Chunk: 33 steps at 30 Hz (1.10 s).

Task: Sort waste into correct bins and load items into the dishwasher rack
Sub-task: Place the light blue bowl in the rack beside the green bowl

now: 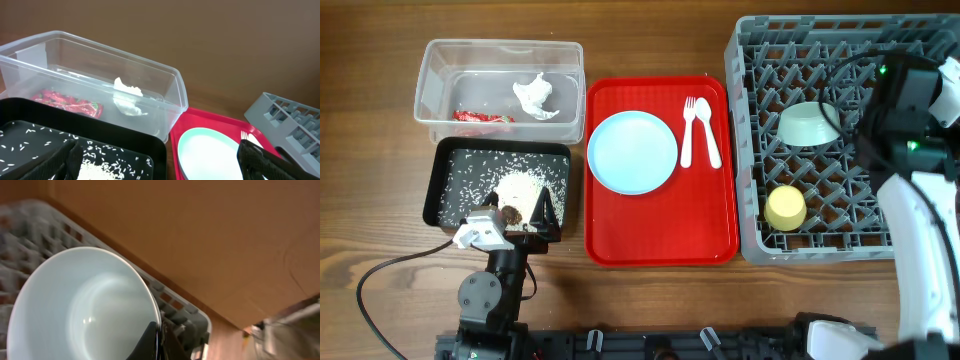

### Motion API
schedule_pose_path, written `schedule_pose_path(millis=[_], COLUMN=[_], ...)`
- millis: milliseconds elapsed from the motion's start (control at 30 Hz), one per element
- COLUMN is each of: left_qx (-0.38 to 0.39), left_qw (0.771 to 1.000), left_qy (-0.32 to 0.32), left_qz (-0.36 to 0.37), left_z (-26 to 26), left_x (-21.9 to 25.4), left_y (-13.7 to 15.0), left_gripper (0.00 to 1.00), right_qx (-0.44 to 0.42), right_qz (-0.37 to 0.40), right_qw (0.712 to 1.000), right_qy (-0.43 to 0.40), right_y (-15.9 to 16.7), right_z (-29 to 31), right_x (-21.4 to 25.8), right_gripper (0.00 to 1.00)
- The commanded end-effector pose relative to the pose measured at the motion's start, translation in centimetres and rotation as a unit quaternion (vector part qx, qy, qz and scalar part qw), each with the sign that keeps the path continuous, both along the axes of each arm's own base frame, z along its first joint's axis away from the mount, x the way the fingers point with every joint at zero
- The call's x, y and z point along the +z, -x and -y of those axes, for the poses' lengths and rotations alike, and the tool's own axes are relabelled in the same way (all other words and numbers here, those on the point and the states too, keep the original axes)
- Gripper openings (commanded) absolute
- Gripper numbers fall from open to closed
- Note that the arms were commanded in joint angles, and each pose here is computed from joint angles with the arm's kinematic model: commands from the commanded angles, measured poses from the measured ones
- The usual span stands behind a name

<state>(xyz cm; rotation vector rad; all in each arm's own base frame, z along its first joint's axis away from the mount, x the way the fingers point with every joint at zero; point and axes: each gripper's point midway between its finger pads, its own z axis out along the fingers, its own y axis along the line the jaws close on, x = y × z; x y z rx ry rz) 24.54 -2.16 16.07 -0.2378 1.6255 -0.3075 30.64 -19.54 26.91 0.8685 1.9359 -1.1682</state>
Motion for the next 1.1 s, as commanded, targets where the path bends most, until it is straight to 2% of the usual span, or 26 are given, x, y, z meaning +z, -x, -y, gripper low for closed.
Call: schedule_pose_path(millis=[0,133,267,467,533,667,767,833,933,1067], left_qx=[-0.001,-0.001,-0.001,-0.001,-0.001,-0.001,-0.001,-0.001,-0.001,-0.001], left_qw=[1.0,1.0,1.0,1.0,1.0,1.0,1.0,1.0,1.0,1.0], left_qy=[-0.008,-0.008,-0.008,-0.008,-0.008,-0.008,-0.008,-0.008,-0.008,-0.008], left_qz=[0.001,0.001,0.001,0.001,0.001,0.001,0.001,0.001,0.001,0.001], left_z=[0.0,0.0,0.0,0.0,0.0,0.0,0.0,0.0,0.0,0.0], left_x=[-0.1,-0.1,-0.1,-0.1,-0.1,-0.1,-0.1,-0.1,-0.1,-0.1], left_y=[0.0,0.0,0.0,0.0,0.0,0.0,0.0,0.0,0.0,0.0], left_gripper=[1.0,1.0,1.0,1.0,1.0,1.0,1.0,1.0,1.0,1.0], right_qx=[-0.016,0.005,-0.007,0.016,0.095,0.146,0.196,0.183,0.116,0.113], right_qz=[-0.075,-0.156,-0.254,-0.262,-0.293,-0.295,-0.321,-0.321,-0.31,-0.327], right_qw=[0.997,0.986,0.961,0.96,0.948,0.942,0.924,0.927,0.938,0.931], right_qy=[0.019,0.054,0.107,0.098,0.076,0.059,0.06,0.064,0.101,0.118], right_y=[-0.8,-3.2,-4.4,-5.1,-6.8,-8.1,-9.2,-8.9,-8.0,-8.1], right_z=[2.2,3.0,4.0,3.8,3.0,1.8,0.5,0.7,2.0,2.2], right_x=[-1.8,-3.2,-3.9,-4.8,-6.4,-7.6,-8.3,-8.0,-5.7,-5.0], right_gripper=[0.04,0.04,0.04,0.04,0.04,0.04,0.04,0.04,0.04,0.04])
